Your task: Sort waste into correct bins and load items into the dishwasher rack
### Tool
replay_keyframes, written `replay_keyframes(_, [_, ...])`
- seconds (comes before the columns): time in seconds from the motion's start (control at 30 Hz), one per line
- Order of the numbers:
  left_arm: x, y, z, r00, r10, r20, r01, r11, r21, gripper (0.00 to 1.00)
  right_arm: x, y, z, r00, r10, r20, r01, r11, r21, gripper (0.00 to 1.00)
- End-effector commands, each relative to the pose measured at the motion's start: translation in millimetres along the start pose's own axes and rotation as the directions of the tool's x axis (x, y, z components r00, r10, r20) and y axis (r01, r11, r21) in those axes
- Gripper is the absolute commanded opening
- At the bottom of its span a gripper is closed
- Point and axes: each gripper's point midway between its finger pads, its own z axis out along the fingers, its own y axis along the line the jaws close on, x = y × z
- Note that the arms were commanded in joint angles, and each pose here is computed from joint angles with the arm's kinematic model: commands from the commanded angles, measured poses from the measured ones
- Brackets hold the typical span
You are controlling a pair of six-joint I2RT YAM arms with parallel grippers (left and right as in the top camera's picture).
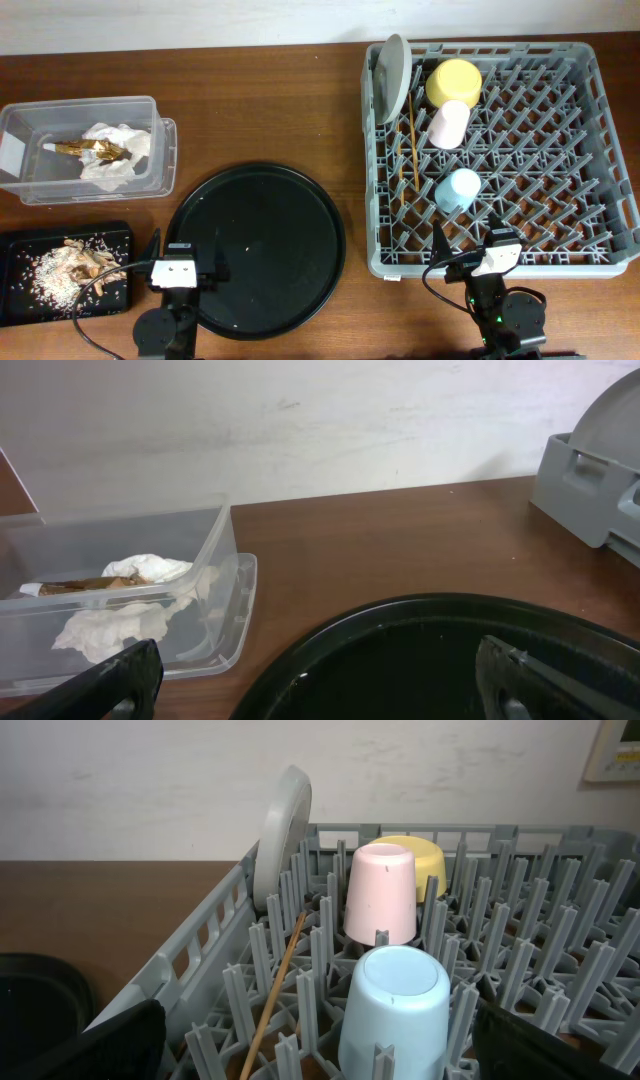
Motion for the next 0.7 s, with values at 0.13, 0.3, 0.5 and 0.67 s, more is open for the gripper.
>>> replay_keyframes(0.13, [1.2, 0.8, 0.0, 1.000, 0.020, 0.003, -0.020, 1.000, -0.007, 0.99, 3.0, -0.6, 0.1, 1.000, 0.000, -0.005, 0.000, 1.000, 0.001, 0.98])
replay_keyframes(0.3, [1.2, 0.7, 0.0, 1.000, 0.020, 0.003, -0.020, 1.000, -0.007, 0.99, 3.0, -0.6, 0.1, 1.000, 0.000, -0.005, 0.000, 1.000, 0.001, 0.98])
replay_keyframes(0.5, [1.2, 0.7, 0.0, 1.000, 0.020, 0.003, -0.020, 1.000, -0.007, 0.99, 2.9, -0.6, 0.1, 1.000, 0.000, -0.004, 0.000, 1.000, 0.001, 0.98])
replay_keyframes(0.67, [1.2, 0.8, 0.0, 1.000, 0.020, 0.003, -0.020, 1.000, -0.007, 0.99, 3.0, -0.6, 0.1, 1.000, 0.000, -0.005, 0.000, 1.000, 0.001, 0.98])
